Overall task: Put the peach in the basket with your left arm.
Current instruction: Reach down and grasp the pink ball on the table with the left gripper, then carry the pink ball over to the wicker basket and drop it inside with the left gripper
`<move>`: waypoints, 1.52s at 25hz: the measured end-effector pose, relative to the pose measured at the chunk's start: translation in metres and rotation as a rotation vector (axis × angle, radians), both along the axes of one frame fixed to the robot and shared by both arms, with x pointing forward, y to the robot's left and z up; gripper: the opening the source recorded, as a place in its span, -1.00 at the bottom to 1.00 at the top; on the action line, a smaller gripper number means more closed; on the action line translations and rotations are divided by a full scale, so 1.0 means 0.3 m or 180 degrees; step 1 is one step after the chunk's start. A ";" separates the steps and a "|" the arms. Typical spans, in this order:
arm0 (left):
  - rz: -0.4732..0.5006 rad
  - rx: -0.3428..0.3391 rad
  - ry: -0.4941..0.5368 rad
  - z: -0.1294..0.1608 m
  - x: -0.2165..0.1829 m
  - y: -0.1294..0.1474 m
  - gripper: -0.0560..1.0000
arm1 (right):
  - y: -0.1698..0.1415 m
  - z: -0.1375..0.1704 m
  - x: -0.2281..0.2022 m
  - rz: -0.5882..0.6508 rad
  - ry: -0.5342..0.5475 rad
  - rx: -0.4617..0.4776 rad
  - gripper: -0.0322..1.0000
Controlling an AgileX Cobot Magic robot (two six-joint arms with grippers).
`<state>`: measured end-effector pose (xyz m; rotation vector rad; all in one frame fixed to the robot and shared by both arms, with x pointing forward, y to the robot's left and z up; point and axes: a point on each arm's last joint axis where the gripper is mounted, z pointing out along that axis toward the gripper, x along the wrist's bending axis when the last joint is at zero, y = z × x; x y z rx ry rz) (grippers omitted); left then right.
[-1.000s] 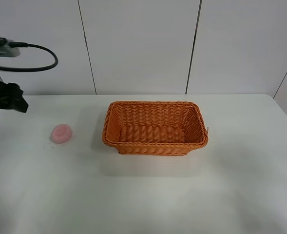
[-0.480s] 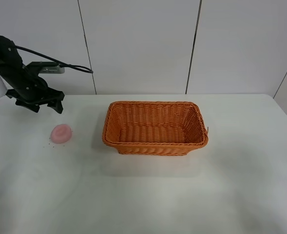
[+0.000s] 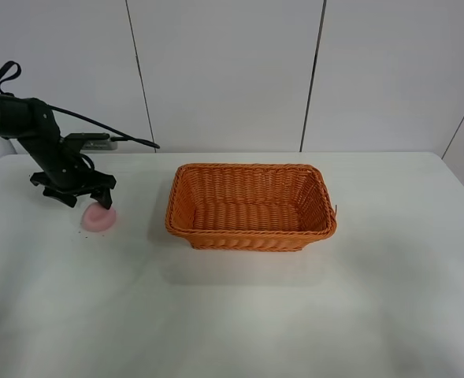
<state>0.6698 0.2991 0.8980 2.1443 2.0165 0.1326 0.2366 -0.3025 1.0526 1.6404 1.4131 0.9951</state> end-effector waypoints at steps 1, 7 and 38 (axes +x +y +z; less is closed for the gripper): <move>0.0002 -0.0003 0.0019 -0.009 0.000 0.000 0.72 | 0.000 0.000 0.000 0.0000 0.0000 0.0000 0.41; 0.0033 -0.0054 0.0126 -0.046 -0.003 -0.004 0.72 | 0.000 0.000 0.000 0.0000 0.0000 0.0000 0.41; 0.0247 -0.0108 -0.0113 0.374 -0.030 -0.024 -0.67 | 0.000 0.000 0.000 0.0000 0.0000 0.0000 0.41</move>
